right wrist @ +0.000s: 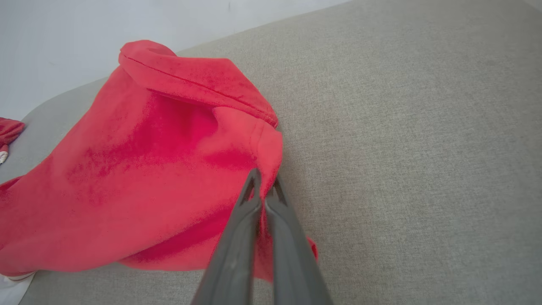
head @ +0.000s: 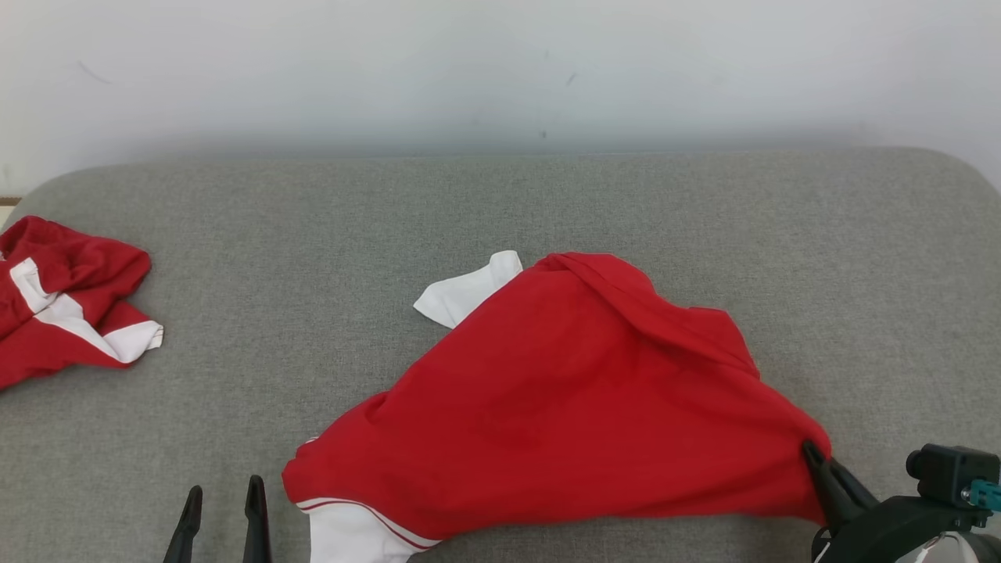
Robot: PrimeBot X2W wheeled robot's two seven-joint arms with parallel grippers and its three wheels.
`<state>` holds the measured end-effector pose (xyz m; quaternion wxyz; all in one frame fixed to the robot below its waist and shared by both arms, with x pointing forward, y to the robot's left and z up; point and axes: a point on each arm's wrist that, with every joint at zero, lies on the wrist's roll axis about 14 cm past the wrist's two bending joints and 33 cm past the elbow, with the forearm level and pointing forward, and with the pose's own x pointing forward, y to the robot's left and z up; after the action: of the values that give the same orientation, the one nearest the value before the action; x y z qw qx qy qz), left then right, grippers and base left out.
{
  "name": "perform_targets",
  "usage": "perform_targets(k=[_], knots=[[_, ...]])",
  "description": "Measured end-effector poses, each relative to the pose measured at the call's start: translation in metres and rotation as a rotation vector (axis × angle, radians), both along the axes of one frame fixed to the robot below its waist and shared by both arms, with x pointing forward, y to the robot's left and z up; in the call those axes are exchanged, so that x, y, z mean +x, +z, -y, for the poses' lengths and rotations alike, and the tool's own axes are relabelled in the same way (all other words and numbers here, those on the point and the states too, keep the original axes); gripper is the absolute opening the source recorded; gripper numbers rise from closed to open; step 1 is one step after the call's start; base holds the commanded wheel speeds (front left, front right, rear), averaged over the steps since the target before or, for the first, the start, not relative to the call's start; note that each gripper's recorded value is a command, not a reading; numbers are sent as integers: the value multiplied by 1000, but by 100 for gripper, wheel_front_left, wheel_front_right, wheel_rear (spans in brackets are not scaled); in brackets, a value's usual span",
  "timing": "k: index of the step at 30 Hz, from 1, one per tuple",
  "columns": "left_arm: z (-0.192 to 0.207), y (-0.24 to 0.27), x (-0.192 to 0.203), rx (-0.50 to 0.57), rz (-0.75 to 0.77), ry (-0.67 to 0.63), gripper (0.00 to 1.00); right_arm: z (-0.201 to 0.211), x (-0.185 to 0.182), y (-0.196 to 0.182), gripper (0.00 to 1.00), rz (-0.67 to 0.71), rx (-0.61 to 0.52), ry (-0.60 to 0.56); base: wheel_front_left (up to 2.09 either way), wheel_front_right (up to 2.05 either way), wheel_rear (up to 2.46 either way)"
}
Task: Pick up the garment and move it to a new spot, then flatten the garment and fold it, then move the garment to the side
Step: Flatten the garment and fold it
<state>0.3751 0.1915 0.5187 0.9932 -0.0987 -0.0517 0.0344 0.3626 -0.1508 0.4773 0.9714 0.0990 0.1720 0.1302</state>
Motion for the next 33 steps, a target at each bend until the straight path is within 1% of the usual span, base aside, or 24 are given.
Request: perform_targets(k=[1, 5, 10, 14, 17, 24, 30, 33], knots=[[0, 0, 0, 0, 0, 1, 100, 1, 1, 4, 100, 14, -11, -3, 0, 0, 0], [-3, 0, -3, -1, 2, 8, 100, 1, 6, 25, 100, 92, -19, -13, 0, 0, 0], [-7, 0, -8, 0, 0, 22, 100, 1, 11, 38, 100, 139, -48, -9, 0, 0, 0], [-8, -1, -9, -1, -1, 28, 100, -12, 20, 46, 100, 174, -78, 43, 0, 0, 0], [-10, -1, -10, 2, -2, 31, 100, -22, 35, 53, 100, 222, -158, 100, 0, 0, 0], [-13, -1, -11, 4, -2, 38, 100, -42, 64, 45, 100, 237, -244, 190, 0, 0, 0], [-20, -5, -13, -1, -13, 60, 100, -58, 80, 20, 100, 178, -289, 263, 0, 0, 0], [-24, -7, -14, -6, -18, 75, 100, -59, 90, 10, 100, 160, -313, 277, 0, 0, 0]])
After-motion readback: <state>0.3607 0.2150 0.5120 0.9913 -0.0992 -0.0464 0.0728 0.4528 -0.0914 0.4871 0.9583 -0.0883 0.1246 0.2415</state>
